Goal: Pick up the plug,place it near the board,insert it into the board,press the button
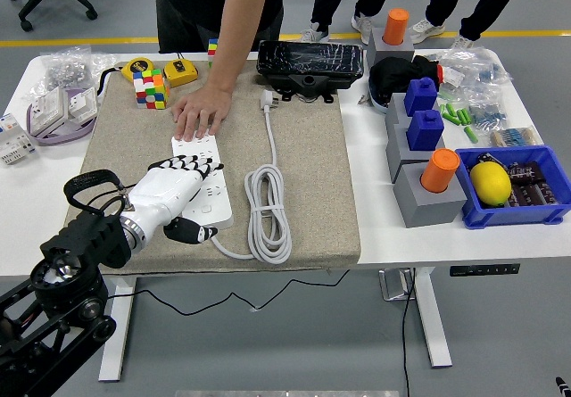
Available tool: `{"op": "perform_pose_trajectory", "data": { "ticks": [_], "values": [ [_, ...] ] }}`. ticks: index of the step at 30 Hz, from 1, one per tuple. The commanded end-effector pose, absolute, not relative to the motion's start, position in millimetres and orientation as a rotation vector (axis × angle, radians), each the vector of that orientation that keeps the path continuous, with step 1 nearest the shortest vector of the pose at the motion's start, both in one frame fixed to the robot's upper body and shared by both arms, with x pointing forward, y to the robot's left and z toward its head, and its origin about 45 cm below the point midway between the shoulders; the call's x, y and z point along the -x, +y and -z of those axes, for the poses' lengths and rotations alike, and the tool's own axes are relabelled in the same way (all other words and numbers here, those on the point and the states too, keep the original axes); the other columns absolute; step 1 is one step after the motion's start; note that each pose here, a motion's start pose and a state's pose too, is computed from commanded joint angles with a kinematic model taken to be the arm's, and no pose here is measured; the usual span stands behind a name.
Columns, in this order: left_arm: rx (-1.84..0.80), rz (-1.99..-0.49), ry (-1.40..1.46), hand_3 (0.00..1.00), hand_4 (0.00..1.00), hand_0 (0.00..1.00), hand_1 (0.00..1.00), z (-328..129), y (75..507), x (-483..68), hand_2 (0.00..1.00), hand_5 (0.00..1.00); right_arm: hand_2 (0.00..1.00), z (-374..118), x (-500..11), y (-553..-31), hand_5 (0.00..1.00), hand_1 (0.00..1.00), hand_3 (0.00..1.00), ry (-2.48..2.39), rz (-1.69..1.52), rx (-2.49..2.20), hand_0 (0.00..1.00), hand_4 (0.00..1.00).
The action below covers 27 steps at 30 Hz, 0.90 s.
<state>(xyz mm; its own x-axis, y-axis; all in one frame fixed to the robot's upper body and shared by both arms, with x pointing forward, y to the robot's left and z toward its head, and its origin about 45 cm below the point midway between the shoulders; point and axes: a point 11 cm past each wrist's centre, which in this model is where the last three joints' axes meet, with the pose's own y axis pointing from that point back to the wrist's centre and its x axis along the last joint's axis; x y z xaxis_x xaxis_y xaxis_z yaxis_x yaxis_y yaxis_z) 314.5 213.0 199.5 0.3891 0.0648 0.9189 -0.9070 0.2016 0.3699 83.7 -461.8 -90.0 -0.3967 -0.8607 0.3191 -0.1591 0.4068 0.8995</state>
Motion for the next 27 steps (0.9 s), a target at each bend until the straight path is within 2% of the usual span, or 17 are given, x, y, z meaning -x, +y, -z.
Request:
{"op": "perform_pose_trajectory", "data": {
  "ticks": [2, 3, 8, 9, 14, 15, 20, 21, 26, 27],
  "values": [
    [-1.180, -0.826, -0.922, 0.972, 0.896, 0.846, 0.852, -197.5, 214.7, -313.6, 0.851, 0.291, 0.717, 90.1, -83.4, -461.7, 0.998, 0.727, 0.763, -1.815, 1.042, -0.880, 0.823, 0.998],
    [-1.188, -0.820, -0.920, 0.946, 0.851, 0.513, 0.530, -196.7, 215.5, -313.3, 0.542, 0.276, 0.717, 90.2, -83.2, -461.6, 0.998, 0.727, 0.763, -1.815, 1.042, -0.880, 0.823, 0.998],
    [-1.243, -0.787, -0.906, 0.946, 0.851, 0.513, 0.530, -192.1, 220.1, -310.9, 0.542, 0.276, 0.717, 90.5, -82.2, -461.4, 0.998, 0.727, 0.763, -1.813, 1.043, -0.880, 0.823, 0.998],
    [-1.249, -0.782, -0.906, 0.890, 0.678, 0.309, 0.155, -191.6, 220.5, -310.7, 0.255, 0.248, 0.717, 90.5, -82.0, -461.5, 0.998, 0.727, 0.763, -1.813, 1.042, -0.879, 0.823, 0.998],
    [-1.267, -0.758, -0.907, 0.890, 0.678, 0.309, 0.155, -189.7, 220.5, -309.9, 0.255, 0.248, 0.717, 90.2, -82.5, -461.9, 0.998, 0.727, 0.763, -1.814, 1.041, -0.879, 0.823, 0.998],
    [-1.270, -0.752, -0.905, 0.791, 0.500, 0.256, 0.062, -188.3, 220.5, -309.9, 0.170, 0.067, 0.717, 90.2, -82.5, -461.9, 0.998, 0.727, 0.763, -1.813, 1.041, -0.879, 0.823, 0.998],
    [-1.293, -0.729, -0.884, 0.791, 0.500, 0.256, 0.062, -179.6, 223.1, -310.0, 0.170, 0.067, 0.717, 90.0, -82.9, -462.2, 0.998, 0.727, 0.763, -1.815, 1.040, -0.879, 0.823, 0.998],
    [-1.295, -0.728, -0.880, 0.748, 0.495, 0.239, 0.046, -178.4, 223.8, -310.3, 0.155, 0.043, 0.717, 90.0, -83.0, -462.1, 0.998, 0.727, 0.763, -1.815, 1.040, -0.879, 0.824, 0.998],
    [-1.299, -0.727, -0.878, 0.748, 0.495, 0.239, 0.046, -175.5, 225.2, -311.1, 0.155, 0.043, 0.717, 90.2, -82.5, -461.8, 0.998, 0.727, 0.763, -1.814, 1.041, -0.879, 0.824, 0.998],
    [-1.299, -0.729, -0.879, 0.765, 0.494, 0.236, 0.046, -175.0, 225.5, -311.8, 0.148, 0.017, 0.717, 90.2, -82.6, -461.8, 0.998, 0.728, 0.763, -1.814, 1.041, -0.879, 0.827, 0.998]
  ]
}}
